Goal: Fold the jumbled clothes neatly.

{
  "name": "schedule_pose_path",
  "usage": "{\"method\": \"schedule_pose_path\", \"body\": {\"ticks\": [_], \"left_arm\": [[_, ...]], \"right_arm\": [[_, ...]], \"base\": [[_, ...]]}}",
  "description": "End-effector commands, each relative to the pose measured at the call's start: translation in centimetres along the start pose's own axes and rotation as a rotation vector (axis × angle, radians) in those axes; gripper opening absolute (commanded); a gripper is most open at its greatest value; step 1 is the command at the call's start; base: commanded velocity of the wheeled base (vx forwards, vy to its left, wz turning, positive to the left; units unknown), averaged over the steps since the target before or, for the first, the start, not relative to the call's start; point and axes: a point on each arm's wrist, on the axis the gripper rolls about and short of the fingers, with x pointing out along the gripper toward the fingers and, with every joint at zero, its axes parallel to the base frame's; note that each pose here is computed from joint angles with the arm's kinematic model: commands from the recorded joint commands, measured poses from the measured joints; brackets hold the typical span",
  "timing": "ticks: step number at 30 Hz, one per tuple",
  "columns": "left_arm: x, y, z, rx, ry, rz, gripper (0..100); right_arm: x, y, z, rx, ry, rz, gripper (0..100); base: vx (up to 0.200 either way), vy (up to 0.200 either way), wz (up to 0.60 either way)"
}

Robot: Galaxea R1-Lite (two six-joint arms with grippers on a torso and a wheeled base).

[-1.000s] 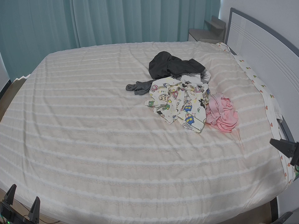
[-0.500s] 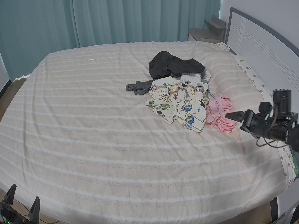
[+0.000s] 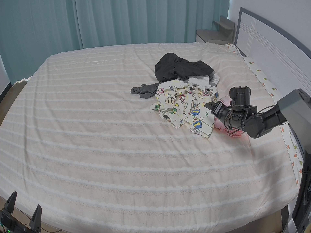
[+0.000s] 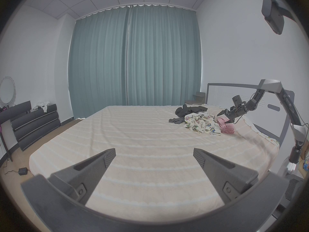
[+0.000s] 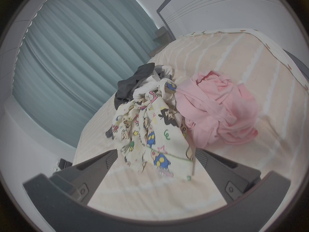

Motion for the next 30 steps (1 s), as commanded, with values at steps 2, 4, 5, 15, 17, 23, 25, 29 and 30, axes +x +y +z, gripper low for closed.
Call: {"method": "schedule_pose_path", "body": {"ticks": [2, 4, 5, 15, 17, 23, 25, 29, 30], "left_arm": [[0.0, 0.0, -0.3, 0.000, -0.003, 0.000, 100], [0.0, 0.0, -0.3, -0.001, -0.003, 0.000, 100], [0.0, 0.0, -0.3, -0.001, -0.002, 0.000, 100], [0.0, 0.0, -0.3, 0.002, -0.002, 0.000, 100], [0.0, 0.0, -0.3, 0.003, -0.003, 0.000, 100], [0.0, 0.0, -0.3, 0.003, -0.002, 0.000, 100], [0.0, 0.0, -0.3, 0.003, -0.002, 0.000, 100], [0.0, 0.0, -0.3, 0.003, -0.002, 0.000, 100], [0.0, 0.0, -0.3, 0.003, -0.002, 0.000, 100]], "right_arm": [[4.0, -0.9, -1.9, 0.006, -0.009, -0.066, 100], [4.2, -1.0, -2.0, 0.003, -0.018, -0.074, 100], [4.2, -0.9, -1.9, 0.003, -0.021, -0.073, 100], [7.1, -1.7, -3.4, -0.024, -0.019, -0.086, 100], [7.4, -1.4, -3.4, -0.027, -0.023, -0.078, 100], [9.4, -1.1, -3.6, -0.046, -0.016, -0.085, 100], [9.6, -1.0, -3.6, -0.048, -0.016, -0.082, 100], [10.8, -0.4, -4.2, -0.056, -0.004, -0.076, 100], [11.3, -0.4, -4.4, -0.057, 0.001, -0.080, 100]], "base": [[0.000, 0.000, 0.00], [0.000, 0.000, 0.00], [0.000, 0.000, 0.00], [0.000, 0.000, 0.00], [0.000, 0.000, 0.00], [0.000, 0.000, 0.00], [0.000, 0.000, 0.00], [0.000, 0.000, 0.00], [0.000, 0.000, 0.00]]}}
